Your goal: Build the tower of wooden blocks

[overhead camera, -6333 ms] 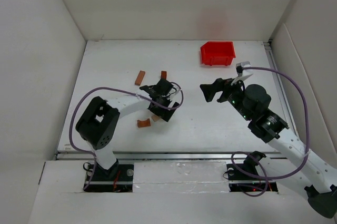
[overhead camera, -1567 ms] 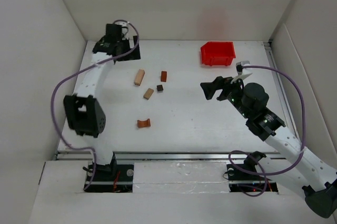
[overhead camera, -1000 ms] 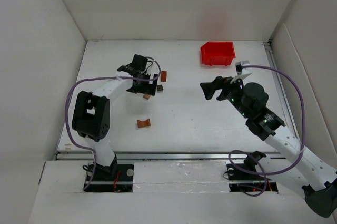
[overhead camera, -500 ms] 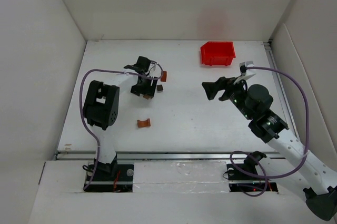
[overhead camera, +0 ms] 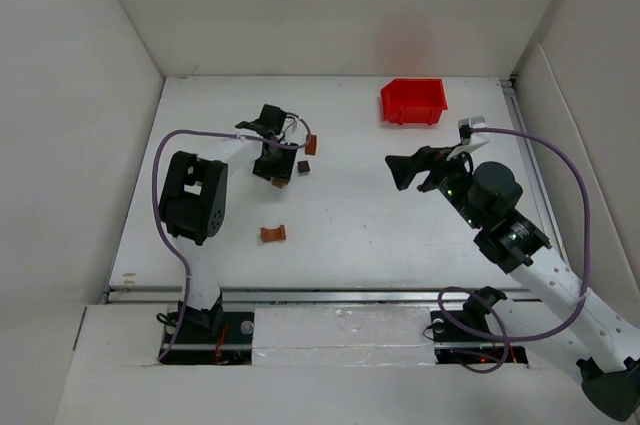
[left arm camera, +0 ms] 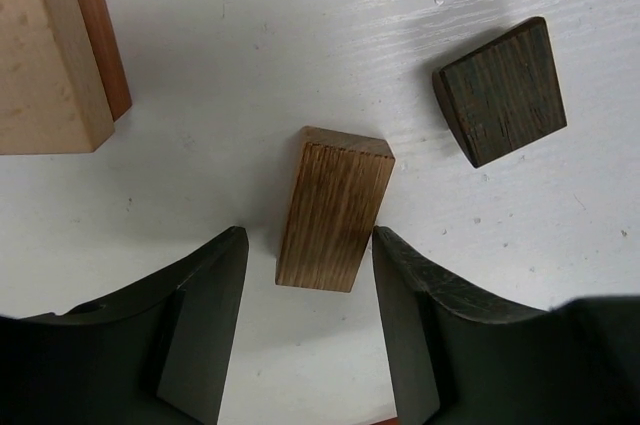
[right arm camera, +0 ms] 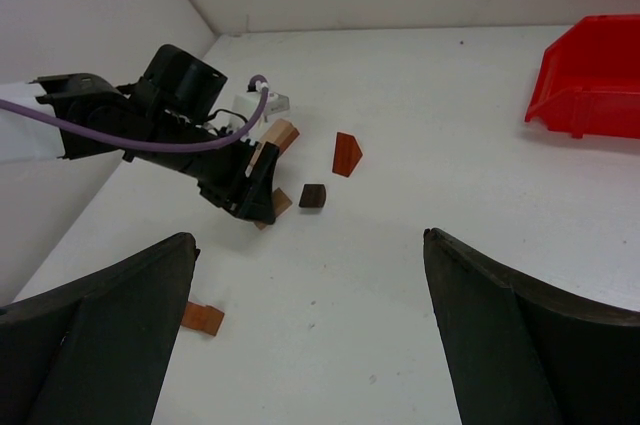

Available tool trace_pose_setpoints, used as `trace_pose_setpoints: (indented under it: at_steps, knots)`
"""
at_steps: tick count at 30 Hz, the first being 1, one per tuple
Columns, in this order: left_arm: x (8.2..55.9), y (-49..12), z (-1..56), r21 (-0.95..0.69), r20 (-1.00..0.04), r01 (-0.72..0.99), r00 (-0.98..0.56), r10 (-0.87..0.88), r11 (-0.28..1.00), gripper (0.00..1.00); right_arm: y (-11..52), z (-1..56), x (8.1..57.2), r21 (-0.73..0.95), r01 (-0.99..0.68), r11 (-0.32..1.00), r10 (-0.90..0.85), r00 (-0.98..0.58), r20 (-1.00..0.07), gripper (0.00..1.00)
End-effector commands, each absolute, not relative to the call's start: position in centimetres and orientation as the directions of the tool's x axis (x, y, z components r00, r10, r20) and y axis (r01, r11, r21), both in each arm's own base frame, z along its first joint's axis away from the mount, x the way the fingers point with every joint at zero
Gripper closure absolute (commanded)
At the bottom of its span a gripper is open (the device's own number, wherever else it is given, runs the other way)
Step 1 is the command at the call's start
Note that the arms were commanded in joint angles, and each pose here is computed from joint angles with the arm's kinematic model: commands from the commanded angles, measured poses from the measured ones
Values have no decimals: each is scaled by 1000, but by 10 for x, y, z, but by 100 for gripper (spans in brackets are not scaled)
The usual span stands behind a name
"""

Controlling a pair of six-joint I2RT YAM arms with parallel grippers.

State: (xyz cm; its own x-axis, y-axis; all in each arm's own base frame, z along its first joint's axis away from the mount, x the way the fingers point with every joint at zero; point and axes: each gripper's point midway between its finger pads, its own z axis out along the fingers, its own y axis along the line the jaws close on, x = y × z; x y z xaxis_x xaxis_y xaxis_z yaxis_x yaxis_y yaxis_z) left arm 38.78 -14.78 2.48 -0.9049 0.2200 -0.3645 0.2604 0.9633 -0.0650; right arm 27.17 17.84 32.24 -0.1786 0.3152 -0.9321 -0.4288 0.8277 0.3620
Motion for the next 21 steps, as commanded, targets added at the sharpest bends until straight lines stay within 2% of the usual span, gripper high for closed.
trace_pose_setpoints:
  at_steps: [1, 6, 17, 21]
  knots:
    - [393, -157, 33, -66, -383, 291, -891, 245, 954, 50, 178, 329, 272, 357, -445, 822, 327, -145, -934, 0]
    - [391, -159, 25, -17, -368, 298, -889, 271, 954, 47, 177, 331, 270, 356, -447, 821, 329, -140, -934, 0]
    - [400, -158, 40, 0, -427, 299, -863, 270, 954, 51, 177, 335, 267, 356, -460, 813, 332, -136, -933, 0]
    - [400, -158, 37, 1, -417, 300, -867, 273, 954, 60, 176, 336, 266, 358, -459, 813, 337, -132, -932, 0]
